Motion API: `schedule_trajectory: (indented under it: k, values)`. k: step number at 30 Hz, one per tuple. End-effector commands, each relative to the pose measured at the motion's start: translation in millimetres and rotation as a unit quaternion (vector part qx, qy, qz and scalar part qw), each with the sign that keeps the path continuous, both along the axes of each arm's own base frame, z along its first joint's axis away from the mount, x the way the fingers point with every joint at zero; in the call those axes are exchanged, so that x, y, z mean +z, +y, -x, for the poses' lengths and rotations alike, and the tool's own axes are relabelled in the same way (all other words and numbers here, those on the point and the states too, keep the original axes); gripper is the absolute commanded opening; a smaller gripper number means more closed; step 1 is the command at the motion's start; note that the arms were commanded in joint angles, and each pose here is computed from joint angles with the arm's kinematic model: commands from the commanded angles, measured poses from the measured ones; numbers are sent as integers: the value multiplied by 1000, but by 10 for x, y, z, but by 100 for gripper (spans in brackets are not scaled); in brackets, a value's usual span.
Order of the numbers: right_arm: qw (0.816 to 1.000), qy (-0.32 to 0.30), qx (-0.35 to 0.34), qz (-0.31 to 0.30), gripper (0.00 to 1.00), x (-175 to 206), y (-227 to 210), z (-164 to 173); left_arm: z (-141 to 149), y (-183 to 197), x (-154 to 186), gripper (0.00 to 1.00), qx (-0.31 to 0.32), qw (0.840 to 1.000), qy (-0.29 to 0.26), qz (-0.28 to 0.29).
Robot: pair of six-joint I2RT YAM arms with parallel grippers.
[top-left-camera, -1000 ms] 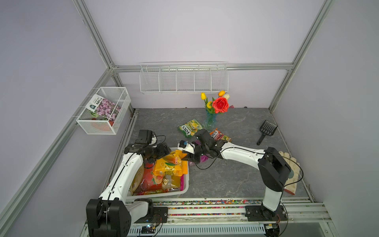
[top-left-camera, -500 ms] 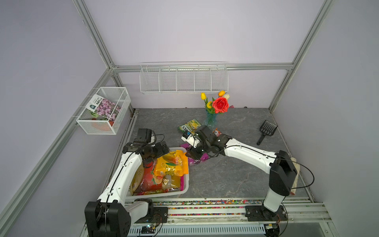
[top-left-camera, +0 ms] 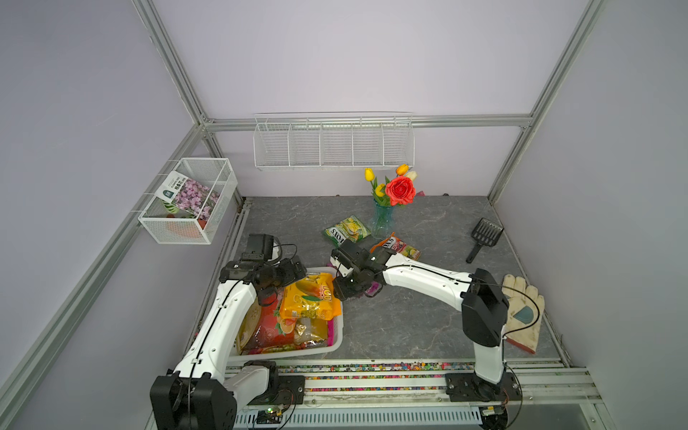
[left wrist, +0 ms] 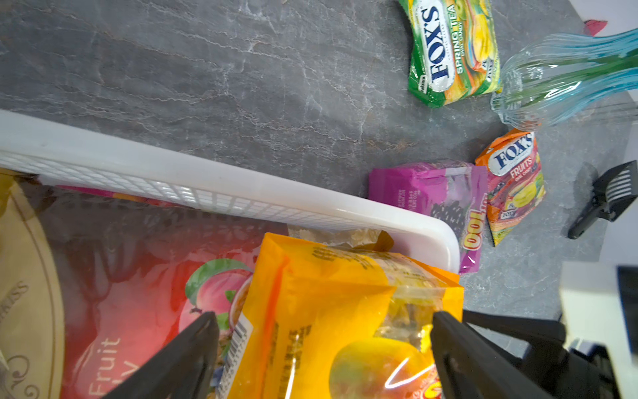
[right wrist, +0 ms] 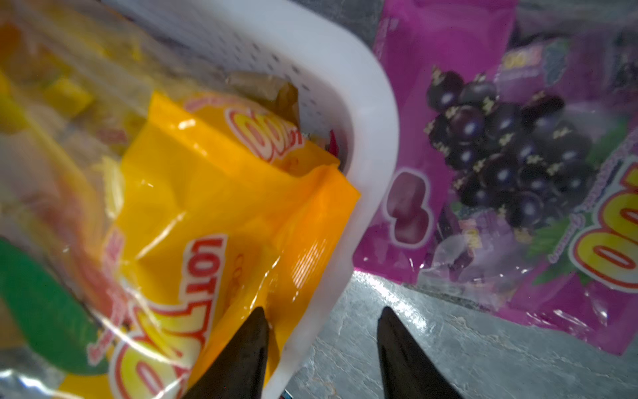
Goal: Put the candies in the basket
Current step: Place the candy in the basket, then move the basket to the center of the board.
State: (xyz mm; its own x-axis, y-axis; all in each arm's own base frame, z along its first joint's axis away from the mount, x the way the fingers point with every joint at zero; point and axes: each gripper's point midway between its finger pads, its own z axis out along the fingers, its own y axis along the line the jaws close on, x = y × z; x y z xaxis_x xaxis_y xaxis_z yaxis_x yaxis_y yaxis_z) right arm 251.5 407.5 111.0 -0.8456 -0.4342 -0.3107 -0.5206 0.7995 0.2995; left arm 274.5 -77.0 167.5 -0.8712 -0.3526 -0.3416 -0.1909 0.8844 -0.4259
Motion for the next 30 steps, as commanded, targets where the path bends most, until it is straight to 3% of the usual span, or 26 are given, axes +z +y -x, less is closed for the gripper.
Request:
schedule_trajectory:
  k: [1, 6, 12, 15, 21, 24, 27, 30]
  values:
    - [998, 8, -46, 52, 54, -238, -112, -84, 35, -106, -10, 97, -19, 999, -6, 27]
    - [997, 14, -56, 46, 55, -290, 16, -95, 62, -210, -80, 96, -32, 998, 3, 57]
    - [995, 39, -61, 62, 57, -424, 102, -106, 60, -67, -112, 96, -2, 1000, 11, 23]
    - [997, 65, -27, 9, 57, -380, 370, -26, 67, 15, -80, 96, 9, 1000, 7, 2]
    - [998, 13, -18, -64, 63, 49, 507, -81, 106, -2, -40, 95, 1, 1000, -9, 6]
    - [998, 6, -60, -34, 64, 28, 277, -147, 108, 10, -29, 95, 2, 1000, -11, 3]
    - [994, 10, -108, 25, 60, -101, -7, -169, 97, -2, -8, 95, 0, 1000, -14, 7]
    - [990, 24, -129, 46, 56, -192, -125, -122, 83, 3, 27, 95, 2, 1000, -18, 6]
